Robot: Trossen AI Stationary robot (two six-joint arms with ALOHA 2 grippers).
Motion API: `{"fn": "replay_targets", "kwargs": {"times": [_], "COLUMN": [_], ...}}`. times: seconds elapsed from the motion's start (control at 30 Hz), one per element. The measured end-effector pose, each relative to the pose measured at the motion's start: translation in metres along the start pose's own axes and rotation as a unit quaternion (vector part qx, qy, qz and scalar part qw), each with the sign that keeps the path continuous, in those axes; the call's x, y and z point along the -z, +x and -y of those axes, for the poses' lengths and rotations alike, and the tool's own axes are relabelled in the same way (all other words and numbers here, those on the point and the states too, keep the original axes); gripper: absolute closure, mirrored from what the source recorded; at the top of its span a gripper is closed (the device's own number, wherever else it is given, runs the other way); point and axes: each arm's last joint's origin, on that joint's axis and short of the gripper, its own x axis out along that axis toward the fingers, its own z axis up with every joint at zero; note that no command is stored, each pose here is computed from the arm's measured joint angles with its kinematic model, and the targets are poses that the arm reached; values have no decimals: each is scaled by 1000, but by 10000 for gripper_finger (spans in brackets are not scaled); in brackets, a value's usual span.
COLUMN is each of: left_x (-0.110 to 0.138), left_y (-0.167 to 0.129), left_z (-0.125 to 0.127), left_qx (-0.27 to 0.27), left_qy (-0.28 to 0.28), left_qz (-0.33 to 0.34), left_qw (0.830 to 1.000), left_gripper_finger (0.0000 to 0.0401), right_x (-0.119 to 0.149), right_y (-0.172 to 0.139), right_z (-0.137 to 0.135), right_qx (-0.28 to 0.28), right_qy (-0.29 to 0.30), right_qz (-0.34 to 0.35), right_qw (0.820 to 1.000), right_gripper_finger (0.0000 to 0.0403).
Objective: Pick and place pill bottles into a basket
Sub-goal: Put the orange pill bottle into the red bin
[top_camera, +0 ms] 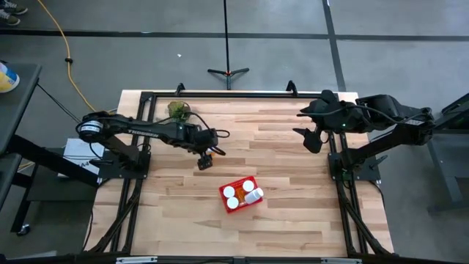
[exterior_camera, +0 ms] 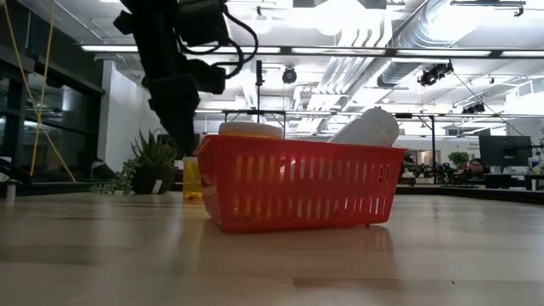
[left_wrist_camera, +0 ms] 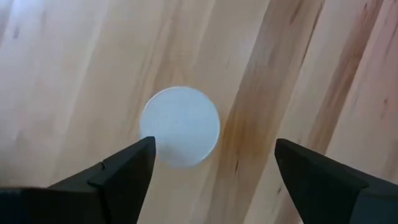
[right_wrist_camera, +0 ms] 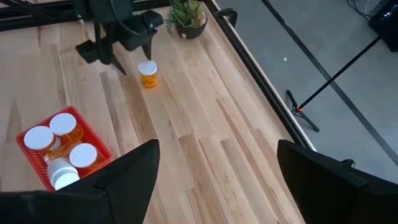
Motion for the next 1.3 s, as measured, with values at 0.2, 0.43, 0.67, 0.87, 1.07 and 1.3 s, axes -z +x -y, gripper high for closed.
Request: {"fn": "replay_targets", "kwargs": {"times": [0.2,0.43,0.67,0.87,1.07,1.3], "left_x": [-7,-8,-14,-21,-32,-36], "left_y": [12,26,27,26,24,30], "left_z": [2,-16,-28,-24,-21,-20], "left_qx": [-1,-18,6,54,85,87], "left_qy": [6,-10,-35,-31,12,149], "left_qz": [15,-4,14,45,101,125], "left_qw": [1000,1000,999,997,991,977], "left_gripper_finger": [46,48,48,48,48,48], "right_x": [0,0,1,1,1,1], "right_y": [0,0,0,0,0,0], "right_z": [0,0,0,0,0,0], "right_qx": [-2,-7,-9,-8,-7,-7], "right_qy": [0,0,-2,-2,-3,-1], "right_qz": [-1,-2,-6,-7,-6,-6], "right_qw": [1000,1000,1000,1000,1000,1000], "right_gripper_finger": [86,86,86,86,86,86]}}
